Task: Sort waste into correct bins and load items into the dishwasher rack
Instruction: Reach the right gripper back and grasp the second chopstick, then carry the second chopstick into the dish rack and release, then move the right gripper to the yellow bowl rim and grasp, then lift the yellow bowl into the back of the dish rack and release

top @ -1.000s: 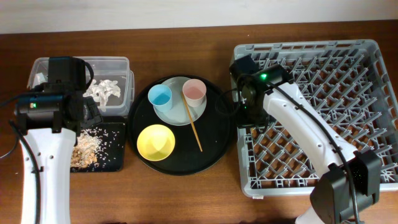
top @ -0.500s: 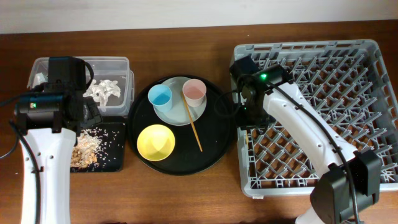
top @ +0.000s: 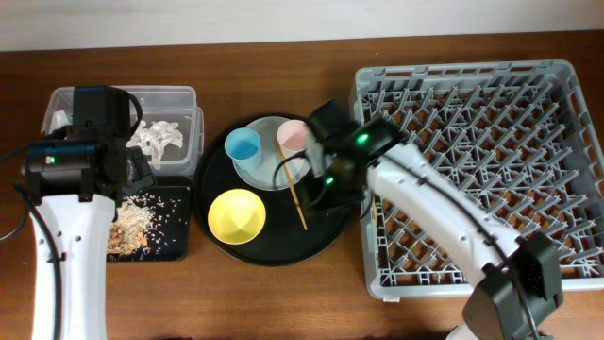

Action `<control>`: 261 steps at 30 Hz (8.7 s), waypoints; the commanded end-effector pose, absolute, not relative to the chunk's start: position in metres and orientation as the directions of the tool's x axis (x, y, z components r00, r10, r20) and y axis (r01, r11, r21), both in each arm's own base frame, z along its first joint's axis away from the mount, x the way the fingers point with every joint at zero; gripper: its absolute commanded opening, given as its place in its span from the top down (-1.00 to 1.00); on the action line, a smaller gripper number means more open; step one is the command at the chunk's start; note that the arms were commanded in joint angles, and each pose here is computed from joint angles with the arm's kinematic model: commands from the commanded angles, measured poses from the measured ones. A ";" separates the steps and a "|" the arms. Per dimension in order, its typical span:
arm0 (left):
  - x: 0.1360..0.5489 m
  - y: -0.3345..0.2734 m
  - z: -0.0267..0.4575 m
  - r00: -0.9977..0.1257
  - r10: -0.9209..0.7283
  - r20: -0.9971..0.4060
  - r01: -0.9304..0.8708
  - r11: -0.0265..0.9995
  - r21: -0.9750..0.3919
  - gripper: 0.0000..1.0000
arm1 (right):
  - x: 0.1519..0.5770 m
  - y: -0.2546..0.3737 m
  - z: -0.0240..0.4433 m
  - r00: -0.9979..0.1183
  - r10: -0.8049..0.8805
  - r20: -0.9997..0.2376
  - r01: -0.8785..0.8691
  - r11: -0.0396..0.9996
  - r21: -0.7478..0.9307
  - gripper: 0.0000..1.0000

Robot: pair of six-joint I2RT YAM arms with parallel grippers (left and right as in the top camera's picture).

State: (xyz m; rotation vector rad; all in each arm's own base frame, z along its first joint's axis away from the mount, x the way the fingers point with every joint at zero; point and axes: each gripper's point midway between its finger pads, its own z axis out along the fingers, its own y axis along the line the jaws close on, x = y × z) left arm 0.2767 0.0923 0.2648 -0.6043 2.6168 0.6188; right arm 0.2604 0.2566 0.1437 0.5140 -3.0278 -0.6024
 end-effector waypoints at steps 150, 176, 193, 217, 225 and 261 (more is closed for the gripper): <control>0.275 0.095 0.272 -0.825 -0.313 -0.471 -0.494 0.805 0.329 -0.99 | 0.235 0.445 0.062 -0.732 -0.565 -0.380 -0.679 0.652 0.338 0.39; 0.275 0.095 0.272 -0.825 -0.313 -0.471 -0.494 0.805 0.329 -0.99 | 0.239 0.442 0.037 -0.712 -0.591 -0.378 -0.692 0.682 0.237 0.34; 0.275 0.095 0.272 -0.825 -0.313 -0.471 -0.494 0.805 0.329 -0.98 | 0.214 0.446 0.077 -0.716 -0.599 -0.359 -0.698 0.607 0.380 0.92; 0.275 0.095 0.272 -0.825 -0.313 -0.471 -0.494 0.805 0.329 -0.98 | 0.452 0.121 0.288 -0.719 0.130 -0.683 -0.600 0.378 0.705 0.92; 0.275 0.095 0.272 -0.825 -0.313 -0.471 -0.494 0.805 0.329 -0.99 | 0.481 0.029 0.209 -0.795 0.261 -0.548 -0.504 0.219 0.835 0.92; 0.275 0.095 0.272 -0.825 -0.313 -0.471 -0.494 0.805 0.329 -0.98 | 0.484 -0.079 0.191 -0.720 0.438 -0.538 -0.368 0.415 0.832 -0.01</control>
